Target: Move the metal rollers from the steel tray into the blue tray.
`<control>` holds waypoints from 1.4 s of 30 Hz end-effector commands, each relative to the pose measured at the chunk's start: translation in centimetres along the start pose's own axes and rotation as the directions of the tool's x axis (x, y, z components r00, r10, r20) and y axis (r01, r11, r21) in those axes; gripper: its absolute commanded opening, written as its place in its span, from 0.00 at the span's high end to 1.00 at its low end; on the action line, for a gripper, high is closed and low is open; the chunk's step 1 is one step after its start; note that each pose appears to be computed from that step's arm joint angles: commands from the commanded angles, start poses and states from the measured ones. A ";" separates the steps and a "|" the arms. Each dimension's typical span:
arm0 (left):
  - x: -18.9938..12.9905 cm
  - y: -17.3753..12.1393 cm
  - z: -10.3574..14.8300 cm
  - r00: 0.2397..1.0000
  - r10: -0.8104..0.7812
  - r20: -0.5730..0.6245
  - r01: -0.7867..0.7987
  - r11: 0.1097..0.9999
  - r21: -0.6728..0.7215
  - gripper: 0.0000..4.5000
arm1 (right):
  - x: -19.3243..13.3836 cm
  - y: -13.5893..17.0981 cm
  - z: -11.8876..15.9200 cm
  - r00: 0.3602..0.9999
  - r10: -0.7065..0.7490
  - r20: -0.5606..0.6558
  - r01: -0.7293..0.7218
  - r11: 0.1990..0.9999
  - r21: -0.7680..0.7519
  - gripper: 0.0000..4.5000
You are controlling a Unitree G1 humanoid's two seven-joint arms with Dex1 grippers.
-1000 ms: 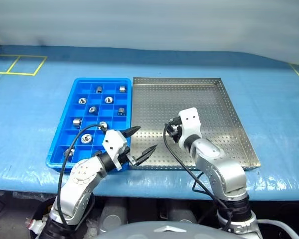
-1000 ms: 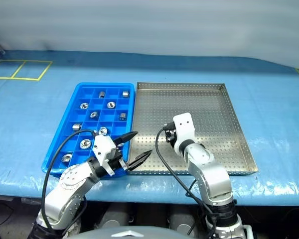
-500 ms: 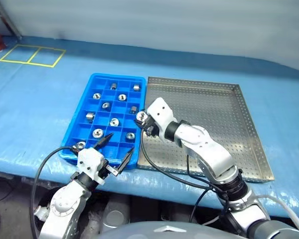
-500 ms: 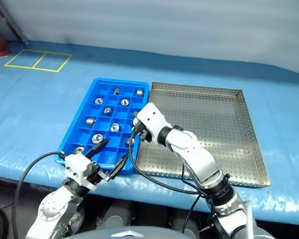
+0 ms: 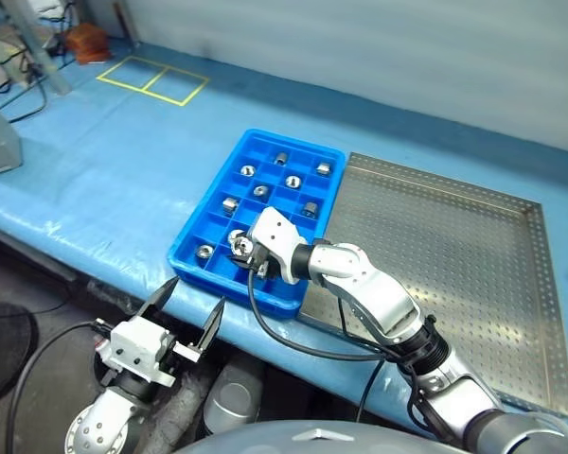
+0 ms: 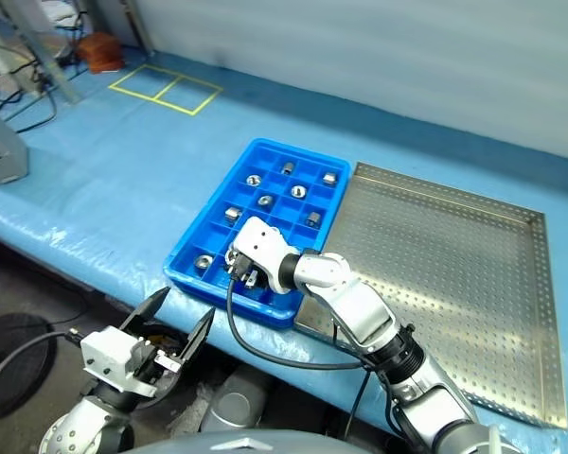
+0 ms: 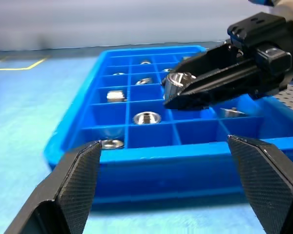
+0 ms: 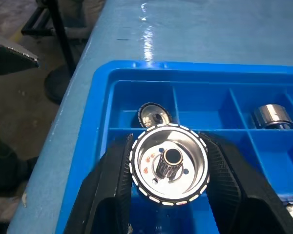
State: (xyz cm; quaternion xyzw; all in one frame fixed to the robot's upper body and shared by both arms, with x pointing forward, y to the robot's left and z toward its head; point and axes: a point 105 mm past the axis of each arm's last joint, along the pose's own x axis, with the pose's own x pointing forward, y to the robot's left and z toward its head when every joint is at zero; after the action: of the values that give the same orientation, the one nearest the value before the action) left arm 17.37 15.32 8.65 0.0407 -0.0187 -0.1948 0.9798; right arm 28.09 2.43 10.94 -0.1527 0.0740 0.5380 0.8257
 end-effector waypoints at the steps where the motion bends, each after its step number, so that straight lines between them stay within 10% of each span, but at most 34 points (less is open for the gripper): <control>1: 0.0 -0.3 0.9 0.999 -0.016 0.043 0.015 1.000 0.015 0.00 | -0.6 0.3 0.3 1.000 0.006 0.019 -0.006 1.000 -0.013 0.62; 34: 2.3 -0.4 -0.3 0.980 -0.183 0.081 0.183 0.983 0.005 0.00 | -4.4 -0.4 -4.3 0.989 -0.086 -0.117 0.103 0.983 0.152 0.62; 42: 2.8 0.4 0.9 0.981 -0.168 0.097 0.164 0.986 0.042 0.00 | -5.0 -0.3 -2.7 0.994 -0.082 -0.068 0.092 0.983 0.156 0.09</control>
State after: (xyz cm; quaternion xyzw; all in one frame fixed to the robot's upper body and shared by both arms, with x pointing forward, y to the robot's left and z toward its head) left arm 20.02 14.58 8.19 0.0417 -0.0444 -0.2767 0.9590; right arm 27.28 -3.78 8.92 -0.1149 0.1525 0.4660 0.8639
